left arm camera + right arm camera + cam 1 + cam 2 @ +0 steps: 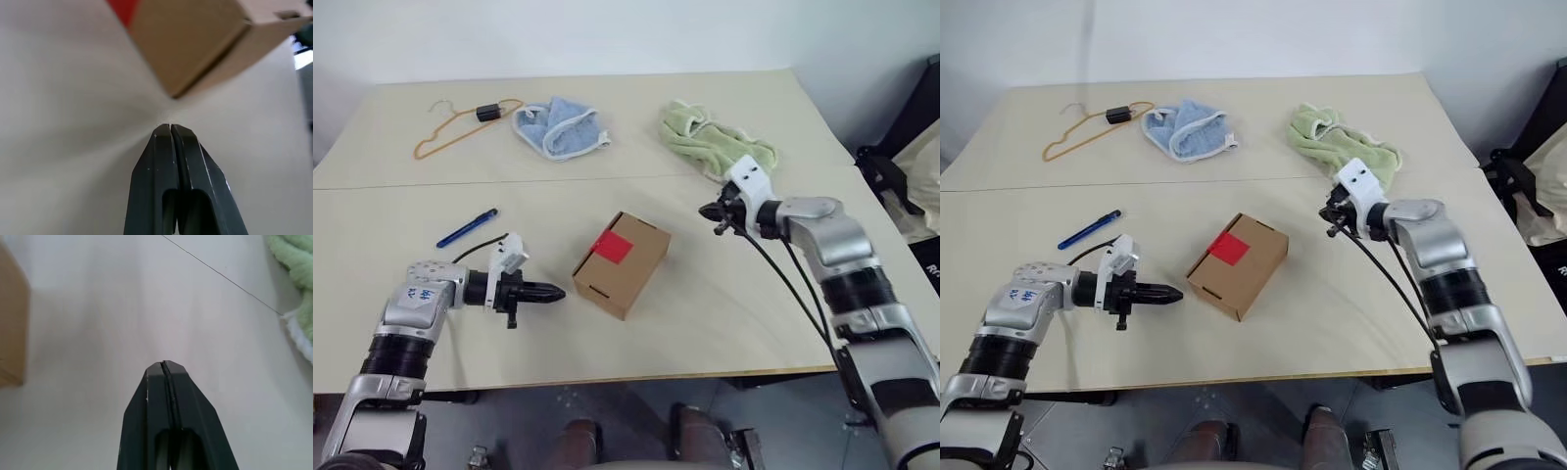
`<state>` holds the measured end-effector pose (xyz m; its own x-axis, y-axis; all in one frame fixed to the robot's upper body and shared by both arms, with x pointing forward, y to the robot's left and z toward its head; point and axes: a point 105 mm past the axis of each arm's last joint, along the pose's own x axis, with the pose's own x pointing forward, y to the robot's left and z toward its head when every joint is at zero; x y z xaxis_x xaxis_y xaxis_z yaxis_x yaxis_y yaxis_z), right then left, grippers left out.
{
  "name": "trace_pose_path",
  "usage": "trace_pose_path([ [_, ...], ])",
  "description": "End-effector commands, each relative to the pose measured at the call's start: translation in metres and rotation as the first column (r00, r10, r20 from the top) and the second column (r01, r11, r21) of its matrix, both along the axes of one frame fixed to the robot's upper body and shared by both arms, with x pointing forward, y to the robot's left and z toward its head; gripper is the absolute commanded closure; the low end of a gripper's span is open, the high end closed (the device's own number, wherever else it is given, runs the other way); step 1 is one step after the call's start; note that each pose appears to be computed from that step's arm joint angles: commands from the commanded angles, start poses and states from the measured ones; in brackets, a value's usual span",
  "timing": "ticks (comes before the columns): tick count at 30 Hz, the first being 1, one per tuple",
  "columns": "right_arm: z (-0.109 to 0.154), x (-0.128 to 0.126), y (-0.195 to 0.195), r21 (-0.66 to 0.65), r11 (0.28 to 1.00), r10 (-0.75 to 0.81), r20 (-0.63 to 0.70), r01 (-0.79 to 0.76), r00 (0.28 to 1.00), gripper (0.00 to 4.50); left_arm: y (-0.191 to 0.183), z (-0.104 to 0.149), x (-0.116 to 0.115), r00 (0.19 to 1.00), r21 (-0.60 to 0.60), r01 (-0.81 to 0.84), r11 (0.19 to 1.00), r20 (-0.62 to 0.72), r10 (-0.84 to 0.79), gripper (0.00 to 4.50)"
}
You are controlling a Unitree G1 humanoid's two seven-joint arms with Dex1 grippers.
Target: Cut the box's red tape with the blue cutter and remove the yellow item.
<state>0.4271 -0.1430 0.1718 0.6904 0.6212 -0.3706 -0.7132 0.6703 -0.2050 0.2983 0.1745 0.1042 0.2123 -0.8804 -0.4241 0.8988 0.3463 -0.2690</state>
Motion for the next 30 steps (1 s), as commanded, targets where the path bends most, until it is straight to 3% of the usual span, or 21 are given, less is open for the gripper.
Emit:
trace_pose_path([
  [1, 0.009, 0.007, 0.017, 0.025, 0.997, 0.075, 0.026, -0.076, 0.997, 4.5, -0.021, 0.009, -0.016, 0.997, -0.075, 0.024, 0.997, -0.075, -0.03, 4.48],
  [5, 0.002, 0.003, 0.038, 0.037, 0.984, 0.177, -0.018, -0.176, 0.984, 4.5, -0.034, 0.011, -0.023, 0.995, -0.127, 0.011, 0.992, -0.102, -0.024, 4.48],
  [11, -0.007, -0.026, 0.049, 0.026, 0.948, 0.319, -0.13, -0.318, 0.939, 4.5, -0.031, 0.007, 0.007, 0.99, -0.135, -0.129, 0.982, 0.033, 0.135, 4.48],
  [19, -0.01, -0.08, 0.041, 0.004, 0.925, 0.374, -0.188, -0.38, 0.908, 4.5, -0.035, 0.011, 0.042, 0.966, -0.182, -0.198, 0.963, 0.128, 0.223, 4.48],
  [30, -0.014, -0.134, 0.037, -0.014, 0.948, 0.306, -0.237, -0.319, 0.922, 4.5, -0.097, 0.017, 0.067, 0.985, -0.202, 0.001, 0.979, 0.169, 0.034, 4.48],
])
